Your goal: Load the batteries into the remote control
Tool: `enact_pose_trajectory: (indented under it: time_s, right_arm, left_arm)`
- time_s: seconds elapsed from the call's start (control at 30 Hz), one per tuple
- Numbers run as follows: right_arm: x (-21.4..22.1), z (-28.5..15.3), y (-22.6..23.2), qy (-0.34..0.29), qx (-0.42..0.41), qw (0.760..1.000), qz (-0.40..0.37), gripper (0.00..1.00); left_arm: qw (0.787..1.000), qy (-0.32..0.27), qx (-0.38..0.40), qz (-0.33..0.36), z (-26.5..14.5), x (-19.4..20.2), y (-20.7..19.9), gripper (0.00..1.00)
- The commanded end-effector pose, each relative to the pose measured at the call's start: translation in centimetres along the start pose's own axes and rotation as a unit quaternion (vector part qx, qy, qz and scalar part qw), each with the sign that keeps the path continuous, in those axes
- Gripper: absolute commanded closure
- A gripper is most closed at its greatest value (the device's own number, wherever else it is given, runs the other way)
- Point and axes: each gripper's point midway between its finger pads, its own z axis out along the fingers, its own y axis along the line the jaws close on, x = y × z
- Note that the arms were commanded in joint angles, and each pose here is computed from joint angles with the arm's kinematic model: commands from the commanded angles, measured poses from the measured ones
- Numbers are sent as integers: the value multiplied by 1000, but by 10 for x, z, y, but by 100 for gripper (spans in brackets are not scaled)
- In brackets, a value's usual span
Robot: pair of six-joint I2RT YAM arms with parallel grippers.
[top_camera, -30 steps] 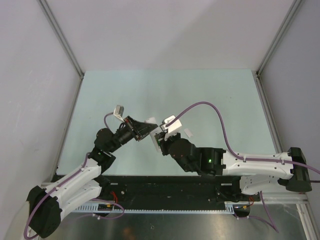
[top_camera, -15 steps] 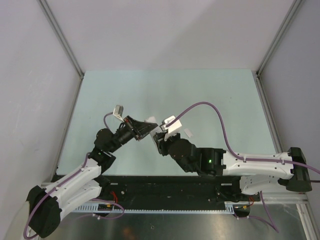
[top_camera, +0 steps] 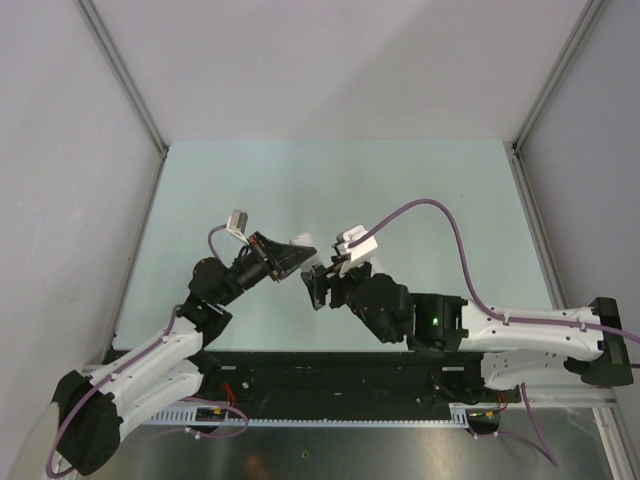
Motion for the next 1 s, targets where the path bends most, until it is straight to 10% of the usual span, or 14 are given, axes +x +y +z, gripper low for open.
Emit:
enact_pose_trajectory:
  time_s: [0.0, 0.97]
  right_arm:
    - [-48, -14, -2, -42, -9, 996, 83, 24]
    - [-1, 0, -8, 260, -231, 868, 355, 18]
  left_arm:
    - [999, -10, 36, 22, 2, -5, -21, 100]
    - [997, -9, 42, 63, 5, -7, -24, 100]
